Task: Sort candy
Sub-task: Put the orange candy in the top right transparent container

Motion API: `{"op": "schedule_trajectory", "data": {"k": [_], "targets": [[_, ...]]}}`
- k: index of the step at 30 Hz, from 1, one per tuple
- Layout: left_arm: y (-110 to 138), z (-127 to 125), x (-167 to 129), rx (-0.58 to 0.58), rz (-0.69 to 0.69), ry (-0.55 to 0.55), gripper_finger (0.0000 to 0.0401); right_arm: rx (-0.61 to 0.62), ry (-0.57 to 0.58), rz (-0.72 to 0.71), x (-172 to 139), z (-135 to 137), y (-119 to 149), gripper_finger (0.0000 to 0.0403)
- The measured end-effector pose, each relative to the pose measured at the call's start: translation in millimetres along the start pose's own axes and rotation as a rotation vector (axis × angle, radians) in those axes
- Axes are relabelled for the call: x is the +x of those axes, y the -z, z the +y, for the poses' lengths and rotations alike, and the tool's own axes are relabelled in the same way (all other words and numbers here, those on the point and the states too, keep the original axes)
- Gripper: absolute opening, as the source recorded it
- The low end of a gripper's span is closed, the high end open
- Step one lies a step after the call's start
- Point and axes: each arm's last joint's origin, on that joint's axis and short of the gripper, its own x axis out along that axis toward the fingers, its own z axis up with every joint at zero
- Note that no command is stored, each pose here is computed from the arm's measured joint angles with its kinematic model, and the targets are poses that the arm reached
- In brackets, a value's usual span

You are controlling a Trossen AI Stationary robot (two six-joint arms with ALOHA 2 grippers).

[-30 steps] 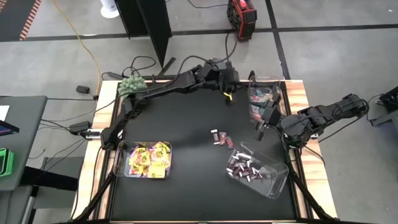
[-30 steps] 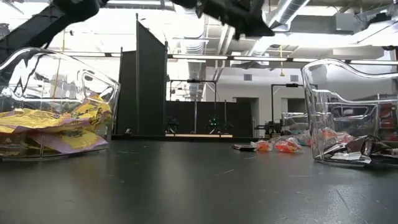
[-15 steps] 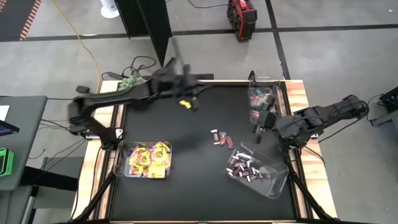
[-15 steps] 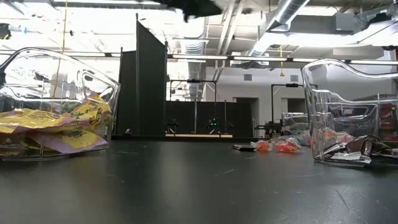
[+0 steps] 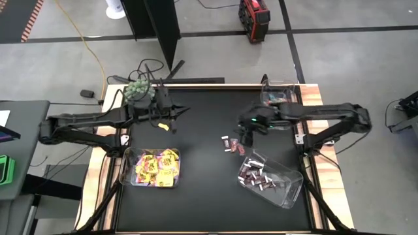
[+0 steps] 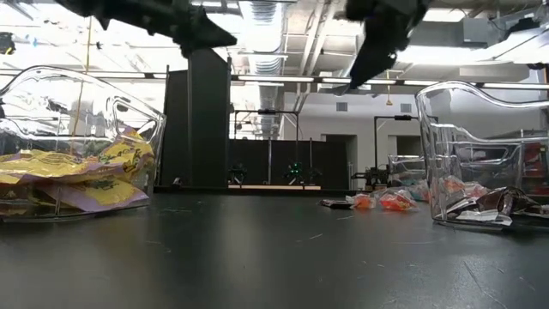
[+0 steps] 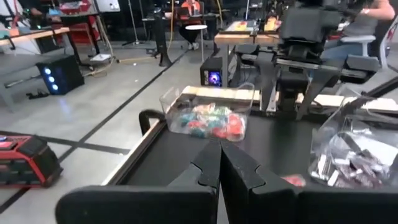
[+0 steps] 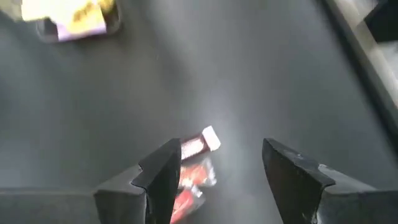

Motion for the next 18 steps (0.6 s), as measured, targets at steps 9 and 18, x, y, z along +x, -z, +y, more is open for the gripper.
{"op": "schedule_trajectory", "data": {"k": [9,18], "targets": [[15.4,-0.9,-10.6,0.007,-0.001,-0.002,0.0,0.101,-0.071,0.366,70.4,-7.2,-21.6,0.024],[23.5,-2.3,-10.5,0.063,0.079,0.027,0.0,0.174,-0.123,0.599,131.5,-5.4,0.4,0.024]]}}
